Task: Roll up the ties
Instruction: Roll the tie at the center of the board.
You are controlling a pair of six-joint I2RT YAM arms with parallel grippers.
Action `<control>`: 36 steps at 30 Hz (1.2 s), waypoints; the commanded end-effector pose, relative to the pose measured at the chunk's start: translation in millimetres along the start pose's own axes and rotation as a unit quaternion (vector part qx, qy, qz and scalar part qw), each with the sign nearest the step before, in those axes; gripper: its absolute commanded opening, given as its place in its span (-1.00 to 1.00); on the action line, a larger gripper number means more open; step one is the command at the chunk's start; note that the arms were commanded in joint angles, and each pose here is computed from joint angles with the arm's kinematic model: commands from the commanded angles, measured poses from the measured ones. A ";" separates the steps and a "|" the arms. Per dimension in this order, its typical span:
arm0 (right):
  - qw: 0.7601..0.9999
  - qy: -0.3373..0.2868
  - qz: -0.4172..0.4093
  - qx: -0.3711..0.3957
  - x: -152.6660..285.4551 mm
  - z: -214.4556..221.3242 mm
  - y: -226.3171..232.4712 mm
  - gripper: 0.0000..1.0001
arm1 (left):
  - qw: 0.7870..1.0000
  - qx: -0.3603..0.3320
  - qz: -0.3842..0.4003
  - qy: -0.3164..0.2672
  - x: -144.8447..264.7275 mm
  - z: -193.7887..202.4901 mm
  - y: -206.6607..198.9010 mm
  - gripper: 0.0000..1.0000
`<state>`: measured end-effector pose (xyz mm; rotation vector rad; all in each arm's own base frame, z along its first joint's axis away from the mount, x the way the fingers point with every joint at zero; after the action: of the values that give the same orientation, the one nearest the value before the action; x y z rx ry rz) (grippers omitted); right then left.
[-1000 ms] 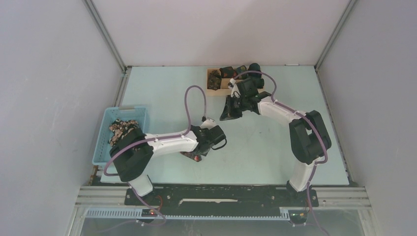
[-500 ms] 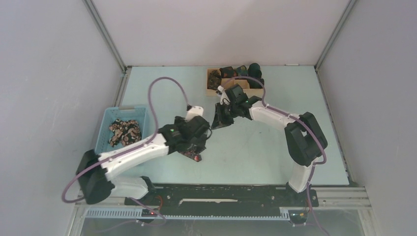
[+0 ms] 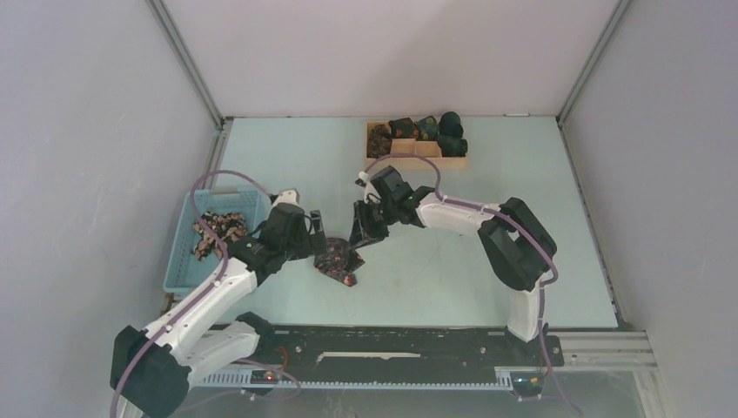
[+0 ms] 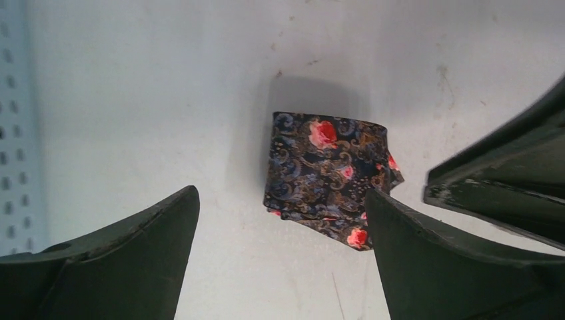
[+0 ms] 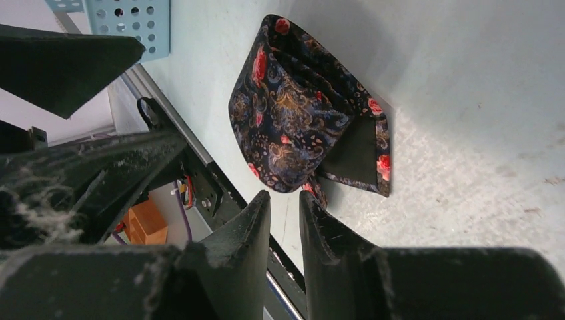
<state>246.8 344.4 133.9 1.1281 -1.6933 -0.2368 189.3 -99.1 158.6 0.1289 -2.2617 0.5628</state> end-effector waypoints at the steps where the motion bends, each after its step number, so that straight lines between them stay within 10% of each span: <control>1: 0.999 -0.022 -0.032 0.004 -13.8 -17.4 11.7 -0.47 | 0.996 0.018 0.082 0.015 -1.8 -2.9 -14.8 0.99; 36: 0.999 0.029 -0.030 -0.008 -55.2 1.0 -21.2 -0.69 | 0.983 0.049 0.106 0.140 -54.3 46.2 -4.6 0.69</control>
<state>250.0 372.1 79.0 1.1367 -1.5667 -0.2628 193.6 -122.0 93.6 -0.0827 -1.9942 0.7060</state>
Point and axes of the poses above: each gripper's point midway between its finger pads, its own x axis back along the fingers, its own y axis along the line the jaws close on, z = x × y, the point moved 7 cm from there along x, back along the fingers, and after that the axes turned 15 degrees about x, right-handed, at the moved point
